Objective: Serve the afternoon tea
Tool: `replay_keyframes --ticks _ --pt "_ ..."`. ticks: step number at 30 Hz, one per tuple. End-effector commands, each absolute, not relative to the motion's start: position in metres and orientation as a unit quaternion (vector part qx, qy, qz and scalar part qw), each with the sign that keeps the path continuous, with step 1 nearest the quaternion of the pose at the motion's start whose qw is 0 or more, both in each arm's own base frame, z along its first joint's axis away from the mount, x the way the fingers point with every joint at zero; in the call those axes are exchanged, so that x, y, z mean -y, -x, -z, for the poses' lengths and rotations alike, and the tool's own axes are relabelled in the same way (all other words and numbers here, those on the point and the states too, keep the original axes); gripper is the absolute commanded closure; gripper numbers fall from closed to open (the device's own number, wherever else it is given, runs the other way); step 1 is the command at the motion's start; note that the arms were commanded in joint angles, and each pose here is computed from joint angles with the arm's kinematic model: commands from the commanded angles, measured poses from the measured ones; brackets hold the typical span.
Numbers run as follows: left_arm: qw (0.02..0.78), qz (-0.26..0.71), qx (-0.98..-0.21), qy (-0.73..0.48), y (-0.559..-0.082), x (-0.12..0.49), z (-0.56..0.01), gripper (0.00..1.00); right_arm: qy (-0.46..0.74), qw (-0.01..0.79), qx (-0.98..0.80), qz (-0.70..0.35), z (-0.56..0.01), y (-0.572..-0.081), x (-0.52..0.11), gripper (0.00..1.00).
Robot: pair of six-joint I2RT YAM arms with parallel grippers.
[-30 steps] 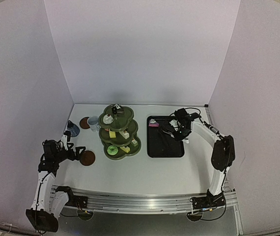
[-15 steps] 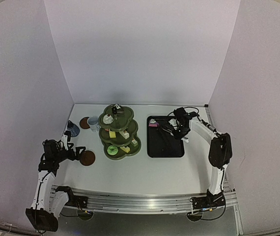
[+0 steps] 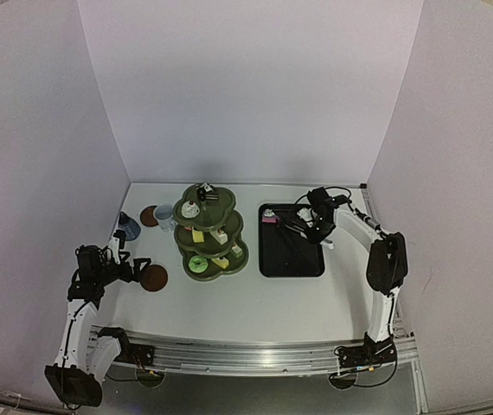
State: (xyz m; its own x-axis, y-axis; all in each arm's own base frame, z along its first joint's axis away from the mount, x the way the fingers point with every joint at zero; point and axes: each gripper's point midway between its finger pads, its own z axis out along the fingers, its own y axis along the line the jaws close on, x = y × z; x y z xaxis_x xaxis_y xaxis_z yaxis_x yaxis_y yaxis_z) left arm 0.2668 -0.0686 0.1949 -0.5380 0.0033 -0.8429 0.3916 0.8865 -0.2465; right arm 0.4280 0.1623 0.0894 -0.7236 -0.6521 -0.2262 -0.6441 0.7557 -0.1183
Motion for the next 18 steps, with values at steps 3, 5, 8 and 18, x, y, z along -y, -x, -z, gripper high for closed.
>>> replay_keyframes --ticks 3,5,8,18 --pt "0.490 0.203 -0.839 -0.123 -0.274 0.068 -0.215 0.00 0.367 0.144 -0.919 0.002 -0.094 -0.445 -0.175 0.69" --pt "0.489 0.204 -0.839 -0.123 -0.274 0.068 -0.215 0.00 0.367 0.145 -0.919 0.001 -0.092 -0.449 -0.176 0.69" --pt "0.489 0.202 -0.839 -0.124 -0.273 0.068 -0.215 0.00 0.371 0.146 -0.917 -0.001 -0.092 -0.452 -0.179 0.69" --pt "0.490 0.202 -0.839 -0.122 -0.273 0.067 -0.213 0.00 0.399 0.144 -0.905 -0.030 -0.095 -0.439 -0.199 0.81"
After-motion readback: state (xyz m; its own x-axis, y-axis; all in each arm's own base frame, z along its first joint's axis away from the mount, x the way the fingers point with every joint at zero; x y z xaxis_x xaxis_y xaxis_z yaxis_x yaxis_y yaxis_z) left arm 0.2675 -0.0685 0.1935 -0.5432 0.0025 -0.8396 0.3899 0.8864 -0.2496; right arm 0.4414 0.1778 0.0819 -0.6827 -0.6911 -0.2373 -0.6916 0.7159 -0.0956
